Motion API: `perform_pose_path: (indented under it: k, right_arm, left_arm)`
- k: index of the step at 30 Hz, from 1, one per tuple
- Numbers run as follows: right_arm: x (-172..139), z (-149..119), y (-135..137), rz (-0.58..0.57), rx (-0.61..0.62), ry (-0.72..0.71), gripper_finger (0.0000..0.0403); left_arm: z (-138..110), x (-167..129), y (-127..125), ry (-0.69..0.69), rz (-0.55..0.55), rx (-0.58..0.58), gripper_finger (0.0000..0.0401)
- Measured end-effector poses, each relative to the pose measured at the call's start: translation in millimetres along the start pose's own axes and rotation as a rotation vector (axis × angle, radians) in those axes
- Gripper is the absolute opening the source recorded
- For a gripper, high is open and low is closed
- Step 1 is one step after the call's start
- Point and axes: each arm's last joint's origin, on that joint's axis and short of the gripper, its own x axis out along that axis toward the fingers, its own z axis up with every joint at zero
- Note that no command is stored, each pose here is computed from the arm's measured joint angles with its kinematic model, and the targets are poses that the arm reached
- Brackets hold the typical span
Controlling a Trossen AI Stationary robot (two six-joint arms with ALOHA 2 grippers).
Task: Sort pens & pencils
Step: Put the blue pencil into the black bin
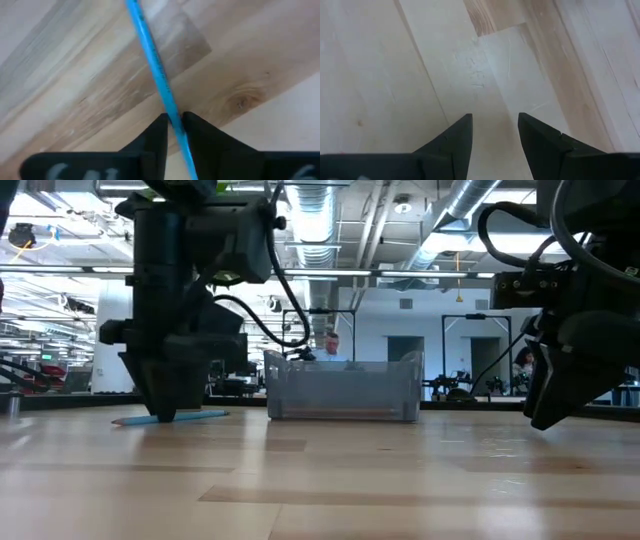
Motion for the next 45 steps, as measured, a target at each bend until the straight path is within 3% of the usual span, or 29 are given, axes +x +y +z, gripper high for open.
perform_pose_path:
  k: [4, 13, 23, 30, 33, 37, 45]
  right_arm:
    - [0, 0, 0, 0.000, 0.000, 0.000, 0.0182]
    - [0, 0, 1, 0.020, 0.017, 0.004, 0.0182]
    - [0, 3, 4, 0.051, 0.047, -0.013, 0.0182]
    - [0, 2, 4, 0.069, 0.068, 0.004, 0.0182]
    - [0, 3, 5, 0.077, 0.080, 0.000, 0.0182]
    - [0, 9, 9, 0.124, 0.088, -0.043, 0.0182]
    - [-3, 29, 19, 0.288, -0.007, -0.198, 0.0182]
  left_arm:
    - [-1, 0, -1, 0.013, -0.009, 0.102, 0.0012]
    - [-7, -2, -5, 0.023, -0.024, 0.347, 0.0006]
    - [-27, -9, -16, 0.066, -0.063, 0.517, 0.0002]
    - [-49, -13, -23, 0.215, -0.187, 0.682, 0.0001]
    - [-54, -14, -26, 0.216, -0.218, 0.725, 0.0001]
    - [-53, -15, -32, 0.169, -0.280, 0.758, 0.0000]
    - [-42, -13, -34, 0.092, -0.290, 0.820, 0.0000]
